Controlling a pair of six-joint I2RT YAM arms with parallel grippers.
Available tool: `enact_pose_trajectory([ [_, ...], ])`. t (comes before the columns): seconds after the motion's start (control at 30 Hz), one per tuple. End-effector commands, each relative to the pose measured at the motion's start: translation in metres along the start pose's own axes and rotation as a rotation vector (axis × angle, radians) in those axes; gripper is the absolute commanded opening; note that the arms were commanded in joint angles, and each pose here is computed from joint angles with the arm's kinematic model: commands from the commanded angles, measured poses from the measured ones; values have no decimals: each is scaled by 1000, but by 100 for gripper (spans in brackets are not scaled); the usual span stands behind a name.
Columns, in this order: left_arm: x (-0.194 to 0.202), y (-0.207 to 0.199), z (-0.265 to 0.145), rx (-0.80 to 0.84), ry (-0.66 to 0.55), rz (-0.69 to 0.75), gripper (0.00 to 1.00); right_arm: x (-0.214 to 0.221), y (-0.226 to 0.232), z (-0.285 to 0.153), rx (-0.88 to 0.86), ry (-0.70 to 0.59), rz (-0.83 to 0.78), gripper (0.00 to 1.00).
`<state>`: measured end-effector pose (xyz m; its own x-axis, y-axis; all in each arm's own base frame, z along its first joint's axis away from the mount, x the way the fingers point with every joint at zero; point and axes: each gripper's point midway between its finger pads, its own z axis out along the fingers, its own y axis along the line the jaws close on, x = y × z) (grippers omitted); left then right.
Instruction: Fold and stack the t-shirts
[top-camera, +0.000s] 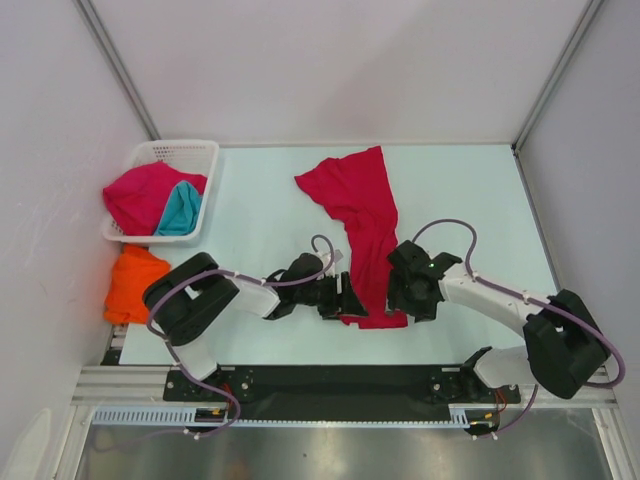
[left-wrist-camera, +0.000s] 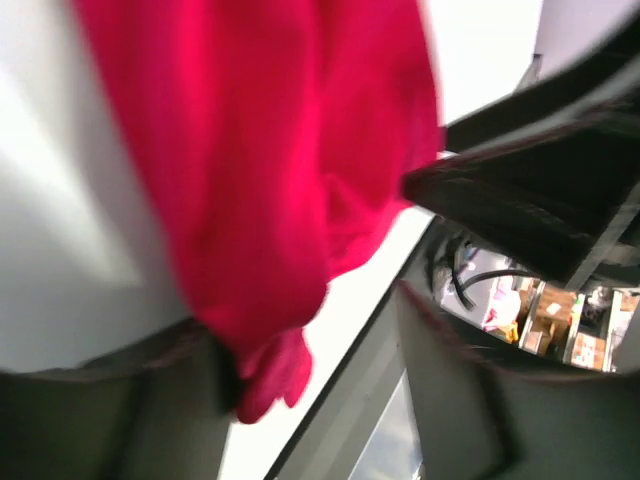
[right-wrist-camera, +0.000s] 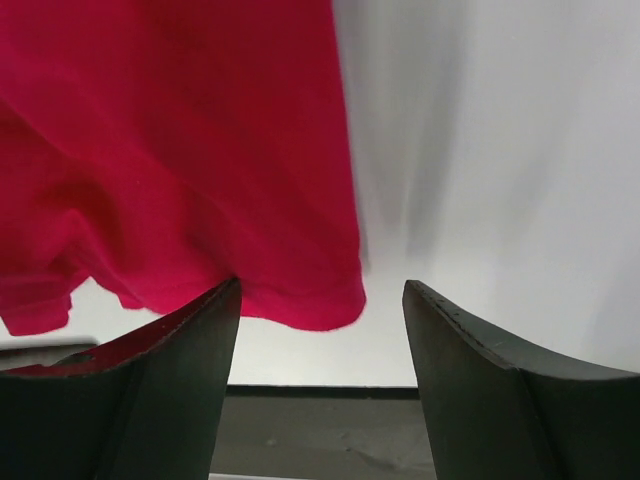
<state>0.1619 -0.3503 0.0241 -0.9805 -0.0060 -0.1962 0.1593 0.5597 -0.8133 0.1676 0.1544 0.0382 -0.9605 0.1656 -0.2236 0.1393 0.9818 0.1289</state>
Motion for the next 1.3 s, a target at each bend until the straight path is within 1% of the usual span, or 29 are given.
enact_pose_trajectory([
  [0.0, 43, 85, -1, -302, 99, -56, 74, -6, 16, 17, -37, -12, 0, 71],
  [0.03, 44, 84, 0, -301, 102, -57, 76, -7, 16, 20, -35, -14, -2, 71],
  [0.23, 48, 83, 2, -302, 113, -62, 77, -13, 24, 39, -26, -8, -13, 70],
  [0.37, 50, 84, 1, -302, 112, -66, 77, -19, 29, 37, -28, -19, -26, 68],
  [0.53, 50, 82, 5, -286, 114, -76, 74, -23, 28, 28, -21, -38, -33, 63],
  [0.6, 50, 80, 6, -279, 117, -79, 71, -24, 28, 24, -28, -46, -32, 62],
  [0.63, 51, 80, 7, -277, 119, -81, 67, -24, 27, 22, -26, -46, -29, 61],
  [0.8, 51, 74, 12, -257, 124, -83, 59, -25, 28, 16, -39, -59, -29, 59],
  [1.07, 66, 59, 29, -211, 174, -90, 58, -26, 32, 17, -52, -56, -28, 57],
  [1.13, 70, 61, 31, -214, 181, -96, 57, -26, 33, 18, -54, -56, -28, 56],
  [1.17, 72, 63, 30, -216, 184, -96, 54, -26, 33, 17, -55, -57, -28, 55],
  [1.2, 71, 62, 30, -213, 180, -101, 46, -25, 33, 17, -55, -55, -27, 51],
  [1.27, 72, 64, 28, -216, 172, -99, 39, -24, 32, 17, -57, -56, -30, 44],
])
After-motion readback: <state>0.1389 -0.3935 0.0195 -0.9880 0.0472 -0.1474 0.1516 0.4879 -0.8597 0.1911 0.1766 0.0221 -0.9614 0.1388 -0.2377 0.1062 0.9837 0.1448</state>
